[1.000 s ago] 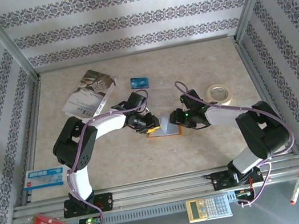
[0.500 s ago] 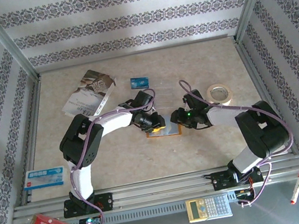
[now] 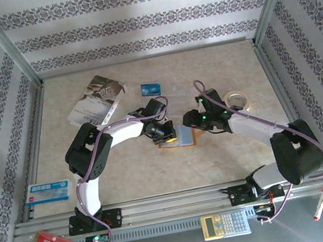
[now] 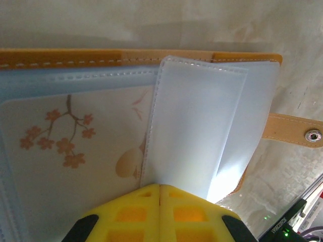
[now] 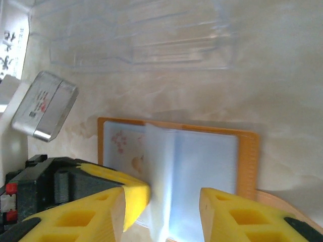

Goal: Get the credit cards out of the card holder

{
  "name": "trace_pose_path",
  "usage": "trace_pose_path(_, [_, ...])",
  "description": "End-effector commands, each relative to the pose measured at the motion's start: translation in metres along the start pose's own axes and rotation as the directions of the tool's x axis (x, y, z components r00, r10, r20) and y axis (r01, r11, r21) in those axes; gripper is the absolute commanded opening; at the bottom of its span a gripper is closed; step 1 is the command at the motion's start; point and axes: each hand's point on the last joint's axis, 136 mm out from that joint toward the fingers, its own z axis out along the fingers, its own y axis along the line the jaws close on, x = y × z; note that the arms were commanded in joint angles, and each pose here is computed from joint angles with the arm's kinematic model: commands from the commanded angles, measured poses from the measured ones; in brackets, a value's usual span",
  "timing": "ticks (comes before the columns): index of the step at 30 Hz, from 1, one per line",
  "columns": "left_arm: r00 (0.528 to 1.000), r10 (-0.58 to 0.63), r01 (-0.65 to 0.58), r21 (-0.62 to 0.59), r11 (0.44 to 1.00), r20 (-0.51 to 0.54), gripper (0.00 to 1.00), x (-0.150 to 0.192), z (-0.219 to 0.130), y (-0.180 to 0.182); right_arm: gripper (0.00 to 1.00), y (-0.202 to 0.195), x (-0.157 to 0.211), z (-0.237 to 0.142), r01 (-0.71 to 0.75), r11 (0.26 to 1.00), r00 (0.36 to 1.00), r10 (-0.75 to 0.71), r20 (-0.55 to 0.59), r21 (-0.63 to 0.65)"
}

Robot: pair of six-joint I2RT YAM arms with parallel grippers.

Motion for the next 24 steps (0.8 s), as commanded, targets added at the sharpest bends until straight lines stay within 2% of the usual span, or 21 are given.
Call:
trace_pose_path(1, [1.0, 0.007, -0.008, -0.041, 0.999, -0.022, 0.06, 0.009, 0.007, 0.012, 0.44, -0.001, 0.017, 0.015, 0.034, 0.999, 0.995, -0.032, -0.091, 0.027])
trace_pose_path(8, [1.0, 0.001, -0.001, -0.029, 1.0, -0.005, 0.0, 0.009, 0.003, 0.012, 0.37, -0.011, 0.027, 0.039, -0.002, 0.999, 0.989, 0.01, -0.149, 0.054])
trace_pose_path(13, [1.0, -0.001, 0.001, -0.005, 1.0, -0.001, 0.0, 0.008, 0.003, 0.01, 0.35, -0.011, 0.036, 0.051, 0.006, 0.999, 0.978, 0.002, -0.209, 0.035])
trace_pose_path(24, [1.0, 0.006, -0.006, -0.004, 1.0, 0.014, 0.0, 0.005, -0.005, 0.008, 0.45, -0.028, 0.044, 0.053, 0.022, 0.992, 0.974, 0.007, -0.228, 0.125])
